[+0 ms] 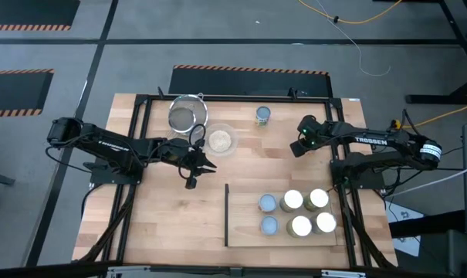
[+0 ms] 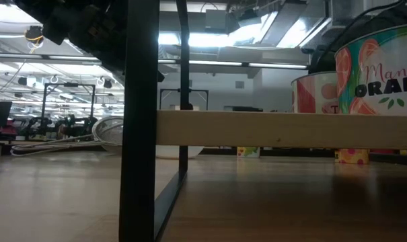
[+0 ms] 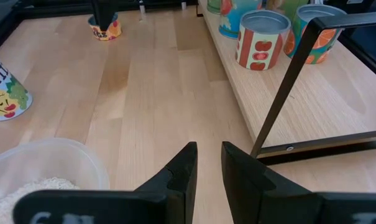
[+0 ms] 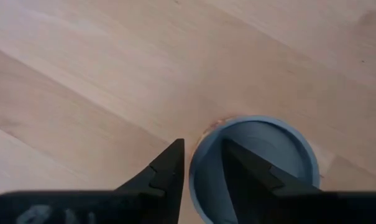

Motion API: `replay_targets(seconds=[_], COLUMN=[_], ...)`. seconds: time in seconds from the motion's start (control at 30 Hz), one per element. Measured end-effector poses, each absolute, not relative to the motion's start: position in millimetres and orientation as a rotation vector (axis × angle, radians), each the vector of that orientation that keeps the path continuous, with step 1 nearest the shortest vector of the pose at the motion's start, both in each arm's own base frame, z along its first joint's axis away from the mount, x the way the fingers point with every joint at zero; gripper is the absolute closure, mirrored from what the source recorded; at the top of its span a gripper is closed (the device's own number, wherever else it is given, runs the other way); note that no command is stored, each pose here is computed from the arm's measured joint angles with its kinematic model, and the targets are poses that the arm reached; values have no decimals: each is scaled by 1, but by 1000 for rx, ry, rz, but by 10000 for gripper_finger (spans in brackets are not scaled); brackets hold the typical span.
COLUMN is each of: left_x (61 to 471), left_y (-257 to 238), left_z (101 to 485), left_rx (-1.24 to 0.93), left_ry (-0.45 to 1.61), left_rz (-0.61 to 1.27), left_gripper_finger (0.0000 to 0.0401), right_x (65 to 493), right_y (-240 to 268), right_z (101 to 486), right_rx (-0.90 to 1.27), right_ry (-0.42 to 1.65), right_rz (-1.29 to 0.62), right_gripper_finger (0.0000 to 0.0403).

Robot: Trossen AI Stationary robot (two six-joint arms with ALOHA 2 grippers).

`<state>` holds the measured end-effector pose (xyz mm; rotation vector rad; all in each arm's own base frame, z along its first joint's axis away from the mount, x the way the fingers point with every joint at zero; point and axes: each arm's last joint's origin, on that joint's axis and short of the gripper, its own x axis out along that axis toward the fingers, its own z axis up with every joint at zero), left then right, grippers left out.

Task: Pick and place cans onto a shelf
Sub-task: Put the yellow can on the shelf

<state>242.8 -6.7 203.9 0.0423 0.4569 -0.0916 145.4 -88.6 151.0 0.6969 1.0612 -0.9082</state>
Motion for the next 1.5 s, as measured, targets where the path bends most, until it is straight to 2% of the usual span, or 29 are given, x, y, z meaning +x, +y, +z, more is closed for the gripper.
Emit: replay_targets(seconds=[0.3,0.57,0.9,1.13,1.5], left_x=[243,245,250,250,251], left_y=[-7,-7,-7,-7,-7], left_z=[204,208,222,226,226], left_rx=[42,21,23,24,24], left_ry=[457,413,259,217,216], left_rz=[-91,-86,-85,-84,-84], left_gripper_finger=[335,335,335,335,335], right_x=[143,147,175,196,238], right_y=[-87,-89,-86,-77,-39], right_z=[146,147,160,178,215], right_rx=[690,624,637,593,276], right_ry=[1068,1045,812,640,594], right_rz=[-910,-845,-422,-205,66], right_gripper_finger=[300,382,389,390,390])
